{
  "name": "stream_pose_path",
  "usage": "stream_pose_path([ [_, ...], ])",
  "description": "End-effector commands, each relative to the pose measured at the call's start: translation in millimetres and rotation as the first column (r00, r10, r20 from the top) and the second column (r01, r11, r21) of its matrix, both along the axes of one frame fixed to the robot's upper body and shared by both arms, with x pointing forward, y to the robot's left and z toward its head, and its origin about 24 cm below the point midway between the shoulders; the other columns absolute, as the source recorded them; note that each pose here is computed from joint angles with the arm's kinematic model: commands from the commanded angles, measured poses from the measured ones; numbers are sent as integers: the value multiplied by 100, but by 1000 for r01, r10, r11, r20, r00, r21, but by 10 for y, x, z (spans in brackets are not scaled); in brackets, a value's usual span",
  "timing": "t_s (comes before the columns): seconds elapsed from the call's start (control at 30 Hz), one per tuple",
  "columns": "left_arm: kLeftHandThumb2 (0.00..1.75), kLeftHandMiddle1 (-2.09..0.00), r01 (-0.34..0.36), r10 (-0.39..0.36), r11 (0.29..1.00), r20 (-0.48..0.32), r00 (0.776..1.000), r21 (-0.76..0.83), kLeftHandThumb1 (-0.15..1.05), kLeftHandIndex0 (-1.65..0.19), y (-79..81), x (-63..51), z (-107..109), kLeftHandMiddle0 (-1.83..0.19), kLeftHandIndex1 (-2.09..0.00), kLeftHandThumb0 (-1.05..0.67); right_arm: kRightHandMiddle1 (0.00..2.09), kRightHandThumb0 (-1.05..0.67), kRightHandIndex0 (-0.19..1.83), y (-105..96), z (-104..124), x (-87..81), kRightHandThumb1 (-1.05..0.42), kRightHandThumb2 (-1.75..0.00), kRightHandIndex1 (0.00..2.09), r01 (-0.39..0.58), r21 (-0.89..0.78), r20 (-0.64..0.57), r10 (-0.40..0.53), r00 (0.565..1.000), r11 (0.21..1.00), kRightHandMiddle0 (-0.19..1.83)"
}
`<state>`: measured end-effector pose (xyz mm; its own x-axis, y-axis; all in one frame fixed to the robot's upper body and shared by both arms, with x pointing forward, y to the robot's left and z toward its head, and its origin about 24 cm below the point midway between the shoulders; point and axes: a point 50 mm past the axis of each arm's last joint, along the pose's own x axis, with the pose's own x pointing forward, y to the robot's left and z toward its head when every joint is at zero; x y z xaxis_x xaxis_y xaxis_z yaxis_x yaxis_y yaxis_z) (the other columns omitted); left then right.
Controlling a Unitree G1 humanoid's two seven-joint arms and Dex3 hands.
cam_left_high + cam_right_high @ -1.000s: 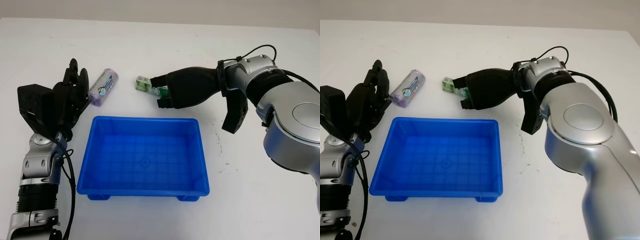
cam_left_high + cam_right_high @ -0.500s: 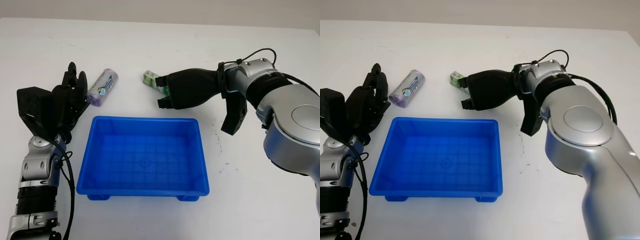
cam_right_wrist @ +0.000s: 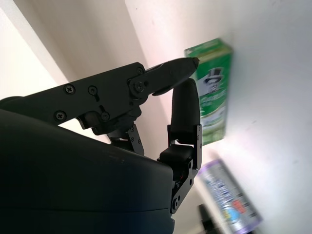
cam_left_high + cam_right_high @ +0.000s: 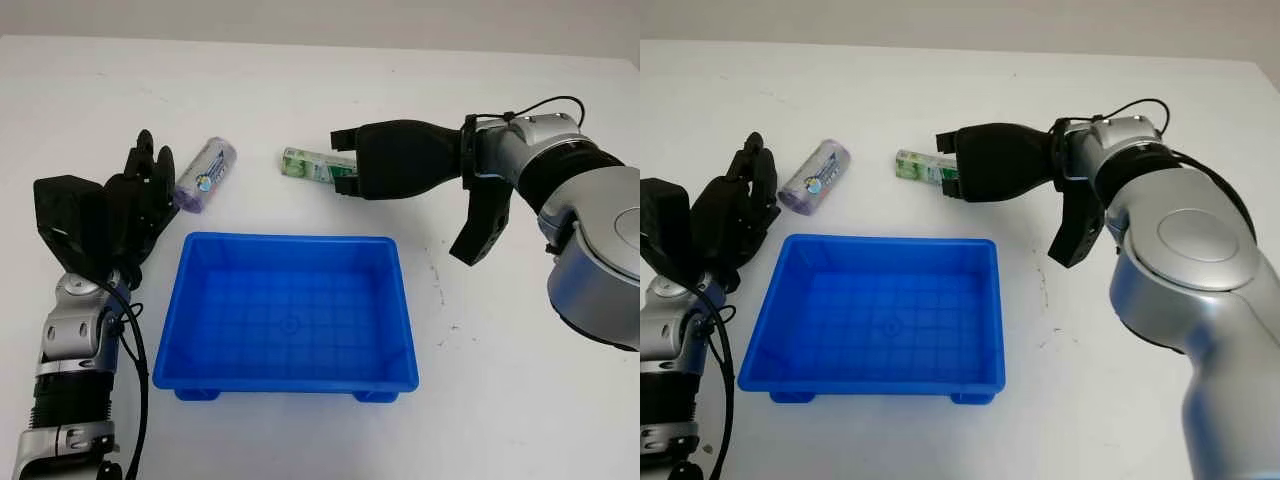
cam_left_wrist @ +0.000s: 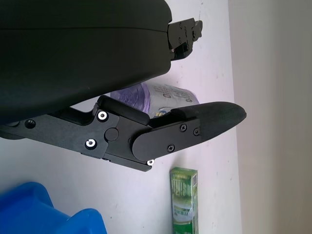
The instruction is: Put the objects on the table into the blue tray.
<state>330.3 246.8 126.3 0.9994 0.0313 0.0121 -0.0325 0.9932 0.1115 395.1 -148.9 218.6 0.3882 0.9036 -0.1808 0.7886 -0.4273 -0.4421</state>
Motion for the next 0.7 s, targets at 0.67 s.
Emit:
stream_pose_path([
  [0.67, 69, 0, 47, -48, 998, 34, 998, 39, 105, 19, -9, 132, 143, 19, 0, -77, 142, -61, 6, 186, 945, 250, -95, -5, 150, 722, 670, -742, 121, 660, 174, 1],
])
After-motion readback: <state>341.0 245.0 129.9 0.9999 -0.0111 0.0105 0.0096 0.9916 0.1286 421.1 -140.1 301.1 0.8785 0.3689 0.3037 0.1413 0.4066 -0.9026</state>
